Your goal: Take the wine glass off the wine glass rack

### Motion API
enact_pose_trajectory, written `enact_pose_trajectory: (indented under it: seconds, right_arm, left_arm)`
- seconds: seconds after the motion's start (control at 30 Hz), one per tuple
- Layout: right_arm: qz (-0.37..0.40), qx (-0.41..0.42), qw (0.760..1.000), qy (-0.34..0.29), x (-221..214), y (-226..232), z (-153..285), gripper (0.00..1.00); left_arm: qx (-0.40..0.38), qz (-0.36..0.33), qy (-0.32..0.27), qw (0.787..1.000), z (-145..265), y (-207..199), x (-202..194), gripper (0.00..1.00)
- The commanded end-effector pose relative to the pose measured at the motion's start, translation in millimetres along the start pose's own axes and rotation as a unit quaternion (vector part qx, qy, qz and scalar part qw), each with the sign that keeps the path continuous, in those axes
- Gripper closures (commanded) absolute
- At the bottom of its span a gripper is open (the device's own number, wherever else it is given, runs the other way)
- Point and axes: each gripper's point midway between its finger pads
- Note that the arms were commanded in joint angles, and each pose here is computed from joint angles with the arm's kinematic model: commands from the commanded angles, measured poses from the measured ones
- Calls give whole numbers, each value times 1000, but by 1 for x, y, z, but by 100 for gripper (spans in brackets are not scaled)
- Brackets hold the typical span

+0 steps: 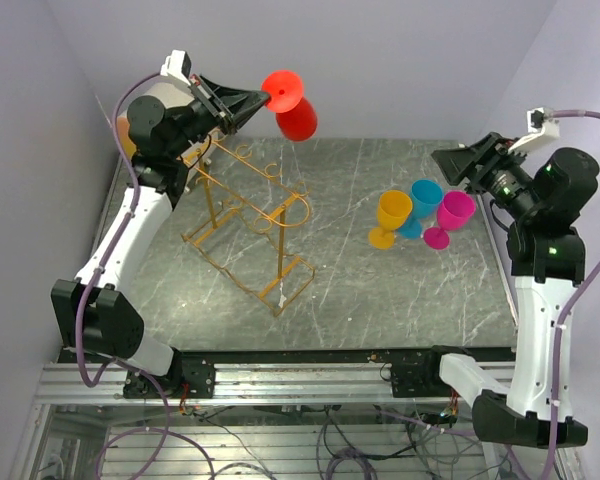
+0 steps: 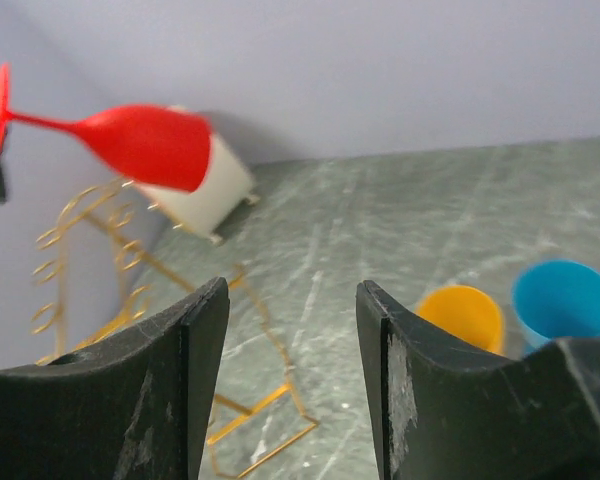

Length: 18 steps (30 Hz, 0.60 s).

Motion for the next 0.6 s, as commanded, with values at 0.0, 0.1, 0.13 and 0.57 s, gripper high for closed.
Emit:
enact_pose_trajectory:
  seconds: [0.0, 0.1, 0.13, 0.57]
  right_arm:
    - [0, 199, 978, 59, -13, 64, 0, 46]
    - [-18, 302, 949, 91, -20, 92, 5, 41]
    - [-26, 330, 939, 98, -22, 99, 8, 40]
    - [-14, 540, 834, 112, -29, 173, -7, 23]
  left_arm:
    - [-156, -43, 32, 986, 10, -87, -18, 93]
    - [-198, -52, 49, 978, 19, -114, -31, 93]
    - [-210, -54, 54, 975, 23, -122, -35, 93]
    - [-317, -40, 68, 945, 79, -182, -67, 93]
Point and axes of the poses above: each gripper's point midway between its finger pads, its own z axis back along the fingers, its own y axis along the line the jaws close on, x = y × z, and after that the axes turned 7 degrees about -z, right-handed
